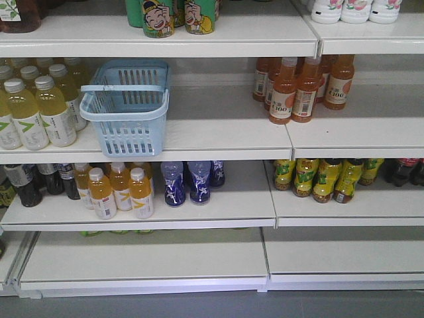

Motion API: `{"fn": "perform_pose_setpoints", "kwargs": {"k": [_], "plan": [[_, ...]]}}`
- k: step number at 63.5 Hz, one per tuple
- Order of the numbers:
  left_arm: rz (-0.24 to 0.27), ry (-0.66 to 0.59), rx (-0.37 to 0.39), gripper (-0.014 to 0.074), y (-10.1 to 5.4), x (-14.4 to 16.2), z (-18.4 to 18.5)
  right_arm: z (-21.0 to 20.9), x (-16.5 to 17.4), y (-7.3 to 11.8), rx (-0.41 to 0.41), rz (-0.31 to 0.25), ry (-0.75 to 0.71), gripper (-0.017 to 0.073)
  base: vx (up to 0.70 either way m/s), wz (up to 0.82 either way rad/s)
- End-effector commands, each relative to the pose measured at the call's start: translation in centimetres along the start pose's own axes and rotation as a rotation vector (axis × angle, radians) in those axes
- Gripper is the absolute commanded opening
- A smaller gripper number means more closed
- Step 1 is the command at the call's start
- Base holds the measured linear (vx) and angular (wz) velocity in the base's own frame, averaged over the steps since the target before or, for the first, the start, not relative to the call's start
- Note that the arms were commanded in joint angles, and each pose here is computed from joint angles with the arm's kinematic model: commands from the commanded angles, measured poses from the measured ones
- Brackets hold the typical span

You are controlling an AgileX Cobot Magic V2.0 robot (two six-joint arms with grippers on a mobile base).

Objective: Place coke in basket with both arms

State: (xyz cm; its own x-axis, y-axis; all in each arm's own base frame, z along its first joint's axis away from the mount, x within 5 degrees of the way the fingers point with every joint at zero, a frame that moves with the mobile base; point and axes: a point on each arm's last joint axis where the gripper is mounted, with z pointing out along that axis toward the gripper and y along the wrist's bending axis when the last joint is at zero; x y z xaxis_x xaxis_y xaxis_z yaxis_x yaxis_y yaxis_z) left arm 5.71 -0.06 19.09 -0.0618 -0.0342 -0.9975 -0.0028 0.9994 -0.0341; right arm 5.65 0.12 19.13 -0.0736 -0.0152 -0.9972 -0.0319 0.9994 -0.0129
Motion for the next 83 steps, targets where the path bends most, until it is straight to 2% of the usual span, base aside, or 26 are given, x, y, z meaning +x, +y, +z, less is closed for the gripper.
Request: {"fn": "perform_pose_setpoints", "kwargs": {"k": [1,83], "plan": [[-0.022,-0.088,-0.008,-0.0006,0.07,-0.75,-0.17,-0.09,-0.40,0.04,-0.002,-0.016,-0.080,-0.0005,0.11,-0.02],[-0.022,-0.088,-0.008,-0.0006,0.07,-0.75,-0.17,-0.09,-0.40,0.04,-0.002,-0.016,-0.080,-0.0005,0.07,0.00]]}}
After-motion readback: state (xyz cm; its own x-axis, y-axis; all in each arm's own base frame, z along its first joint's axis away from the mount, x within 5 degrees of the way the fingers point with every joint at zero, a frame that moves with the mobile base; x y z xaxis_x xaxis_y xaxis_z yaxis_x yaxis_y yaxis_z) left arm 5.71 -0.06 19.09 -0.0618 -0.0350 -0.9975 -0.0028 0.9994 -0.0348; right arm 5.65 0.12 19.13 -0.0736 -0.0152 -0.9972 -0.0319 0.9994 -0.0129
